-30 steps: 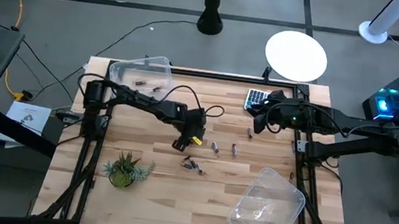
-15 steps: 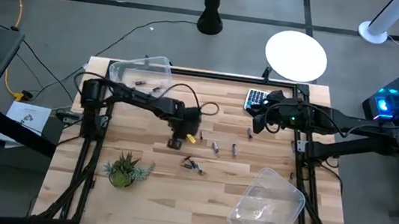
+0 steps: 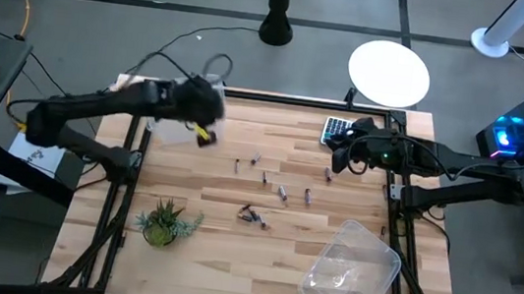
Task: Sort batteries
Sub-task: Put the black battery into the top transparent bin
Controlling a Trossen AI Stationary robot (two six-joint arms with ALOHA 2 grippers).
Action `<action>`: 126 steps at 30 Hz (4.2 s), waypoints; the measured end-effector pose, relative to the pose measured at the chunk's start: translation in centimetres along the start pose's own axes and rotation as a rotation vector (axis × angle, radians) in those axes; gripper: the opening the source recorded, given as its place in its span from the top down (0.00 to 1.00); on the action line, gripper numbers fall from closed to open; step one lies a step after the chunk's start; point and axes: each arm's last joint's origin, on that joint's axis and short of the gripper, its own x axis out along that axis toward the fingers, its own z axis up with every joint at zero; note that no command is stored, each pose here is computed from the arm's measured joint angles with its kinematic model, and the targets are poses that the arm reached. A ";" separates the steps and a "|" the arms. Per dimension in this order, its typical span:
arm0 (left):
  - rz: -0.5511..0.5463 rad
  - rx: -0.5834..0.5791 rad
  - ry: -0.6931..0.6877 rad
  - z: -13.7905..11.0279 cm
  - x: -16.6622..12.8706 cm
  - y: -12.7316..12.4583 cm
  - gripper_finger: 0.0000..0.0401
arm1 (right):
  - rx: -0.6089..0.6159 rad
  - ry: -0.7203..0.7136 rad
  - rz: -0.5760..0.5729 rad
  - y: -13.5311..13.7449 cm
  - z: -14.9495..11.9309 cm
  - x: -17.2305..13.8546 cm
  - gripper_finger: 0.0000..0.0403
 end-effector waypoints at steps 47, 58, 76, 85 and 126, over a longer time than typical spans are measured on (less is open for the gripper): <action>-0.502 -0.148 0.190 -1.2 11.3 -20.9 0.40 | -0.051 0.075 -0.028 -0.4 -0.7 0.0 0.73; -0.389 -0.231 0.319 -3.1 14.5 -22.2 0.40 | -0.084 0.102 -0.046 -0.6 -0.9 -0.1 0.73; -0.173 -0.098 0.346 -3.9 13.3 -20.3 0.97 | -0.096 0.091 -0.063 -0.7 -0.9 -0.1 0.73; -0.134 -0.125 -0.030 0.4 3.3 -12.1 0.98 | -0.093 0.067 -0.091 -0.7 -0.8 -0.1 0.73; -0.529 0.485 0.131 0.0 7.1 -21.1 0.40 | -0.057 0.112 -0.095 -1.3 -0.9 0.1 0.73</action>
